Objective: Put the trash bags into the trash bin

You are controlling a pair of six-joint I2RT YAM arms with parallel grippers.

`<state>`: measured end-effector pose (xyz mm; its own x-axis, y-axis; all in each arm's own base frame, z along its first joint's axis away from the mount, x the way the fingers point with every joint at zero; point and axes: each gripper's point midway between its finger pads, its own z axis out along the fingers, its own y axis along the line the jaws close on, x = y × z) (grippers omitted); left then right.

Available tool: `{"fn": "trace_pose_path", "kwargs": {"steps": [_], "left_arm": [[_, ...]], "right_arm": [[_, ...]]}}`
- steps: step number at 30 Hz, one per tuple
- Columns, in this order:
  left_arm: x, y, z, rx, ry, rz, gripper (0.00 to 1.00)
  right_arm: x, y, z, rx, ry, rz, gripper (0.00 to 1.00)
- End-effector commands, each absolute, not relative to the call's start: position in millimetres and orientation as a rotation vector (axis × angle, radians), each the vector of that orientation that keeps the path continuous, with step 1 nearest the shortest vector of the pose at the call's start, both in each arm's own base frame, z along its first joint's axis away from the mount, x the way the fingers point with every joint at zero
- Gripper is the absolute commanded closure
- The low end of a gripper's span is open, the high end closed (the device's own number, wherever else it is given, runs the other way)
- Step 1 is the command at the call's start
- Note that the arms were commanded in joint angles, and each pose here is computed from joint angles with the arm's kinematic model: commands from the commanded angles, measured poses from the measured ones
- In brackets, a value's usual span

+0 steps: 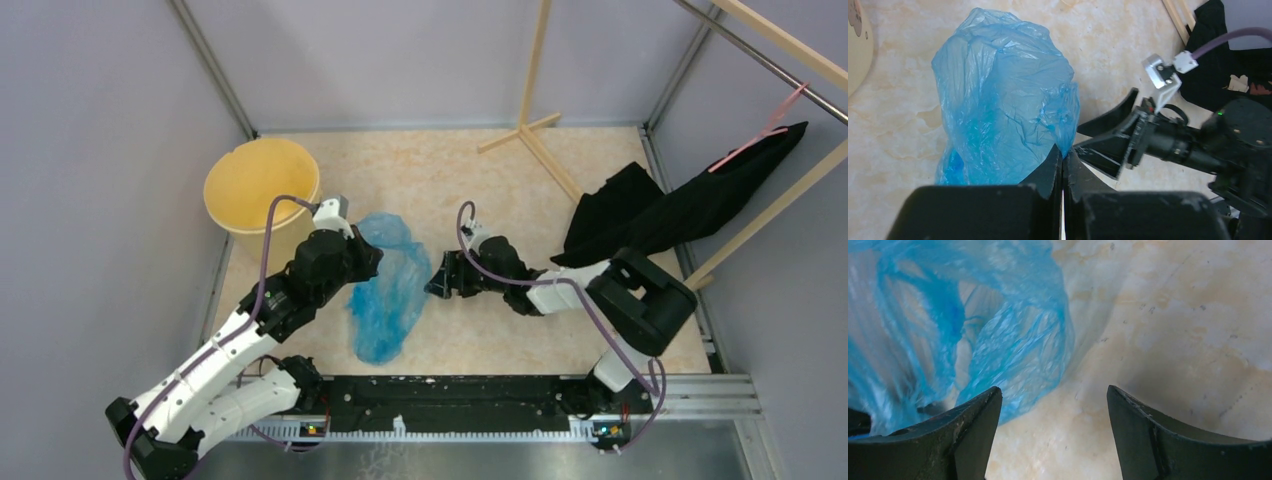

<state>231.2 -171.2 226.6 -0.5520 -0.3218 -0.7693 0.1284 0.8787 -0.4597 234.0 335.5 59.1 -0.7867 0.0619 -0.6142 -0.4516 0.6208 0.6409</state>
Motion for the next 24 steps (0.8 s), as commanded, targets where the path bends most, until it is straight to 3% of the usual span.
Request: {"fn": "trace_pose_path", "kwargs": {"steps": [1,9,10,12,13,18,21,24], "left_arm": [[232,-174,239,-0.163,2.018,-0.653,1.0],[231,-169,237,-0.178,2.006,-0.644,1.0],[231,-168,236,-0.179,2.004,-0.64,1.0],[231,-164,236,-0.188,2.002,-0.618,1.0],[232,-161,236,-0.197,2.001,-0.598,1.0],[235,-141,239,-0.228,1.978,-0.486,1.0],[247,-138,265,-0.202,1.921,-0.443,1.0],[263,-147,331,-0.146,1.834,-0.451,1.0]], "right_arm": [[267,366,80,-0.267,2.069,1.189,0.24],[267,387,49,-0.296,2.069,1.217,0.39],[266,389,46,-0.288,2.081,1.217,0.48],[263,389,41,-0.232,2.124,1.225,0.78],[261,387,41,-0.206,2.139,1.232,0.86],[268,363,69,-0.256,2.161,1.144,1.0],[298,327,102,-0.204,2.284,1.029,1.0],[319,302,180,-0.237,2.257,0.923,1.0]]}}
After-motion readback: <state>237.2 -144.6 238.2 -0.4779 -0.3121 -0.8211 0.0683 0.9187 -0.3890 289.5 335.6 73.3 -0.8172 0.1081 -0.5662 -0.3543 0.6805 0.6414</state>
